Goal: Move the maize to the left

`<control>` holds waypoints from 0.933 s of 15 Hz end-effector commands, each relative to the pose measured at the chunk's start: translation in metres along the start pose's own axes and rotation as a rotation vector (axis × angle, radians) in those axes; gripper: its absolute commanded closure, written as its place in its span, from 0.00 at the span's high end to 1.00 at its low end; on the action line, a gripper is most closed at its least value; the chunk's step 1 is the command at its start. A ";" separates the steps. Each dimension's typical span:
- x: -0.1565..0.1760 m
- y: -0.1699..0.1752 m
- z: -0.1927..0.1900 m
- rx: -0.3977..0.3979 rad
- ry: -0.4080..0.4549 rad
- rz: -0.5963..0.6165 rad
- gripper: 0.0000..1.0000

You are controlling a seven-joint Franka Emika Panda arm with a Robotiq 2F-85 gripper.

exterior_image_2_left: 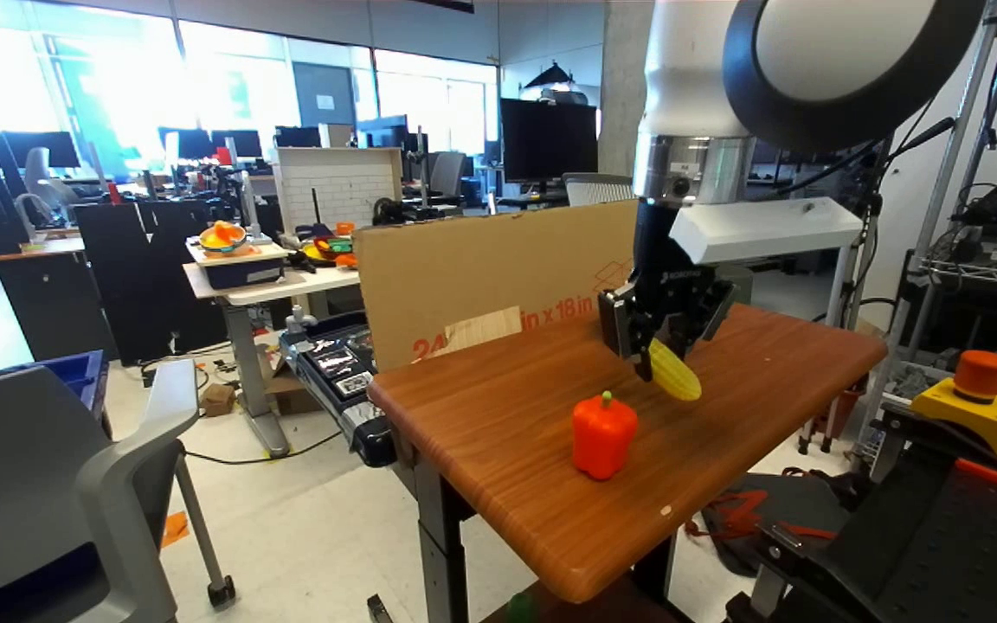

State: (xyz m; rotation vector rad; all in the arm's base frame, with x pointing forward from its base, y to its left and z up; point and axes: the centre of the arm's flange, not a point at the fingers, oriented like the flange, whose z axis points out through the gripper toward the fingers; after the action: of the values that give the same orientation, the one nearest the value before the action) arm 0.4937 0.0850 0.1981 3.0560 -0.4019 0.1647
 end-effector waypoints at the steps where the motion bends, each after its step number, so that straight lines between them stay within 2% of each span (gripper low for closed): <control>1: 0.010 -0.010 0.027 -0.061 -0.006 -0.024 0.09; 5: 0.019 -0.008 0.044 -0.109 -0.020 -0.041 0.09; 6: 0.020 -0.008 0.045 -0.116 -0.035 -0.040 0.12; 7: 0.020 -0.009 0.046 -0.121 -0.040 -0.040 0.57; 8: 0.020 -0.010 0.046 -0.128 -0.049 -0.040 0.60; 11: 0.012 -0.005 0.036 -0.125 -0.068 -0.063 0.81; 13: 0.003 0.003 0.017 -0.094 -0.076 -0.098 0.96; 14: -0.002 0.007 0.008 -0.075 -0.080 -0.119 0.99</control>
State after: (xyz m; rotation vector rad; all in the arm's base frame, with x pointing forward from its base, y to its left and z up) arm 0.5097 0.0825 0.1639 2.9634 -0.3029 0.0446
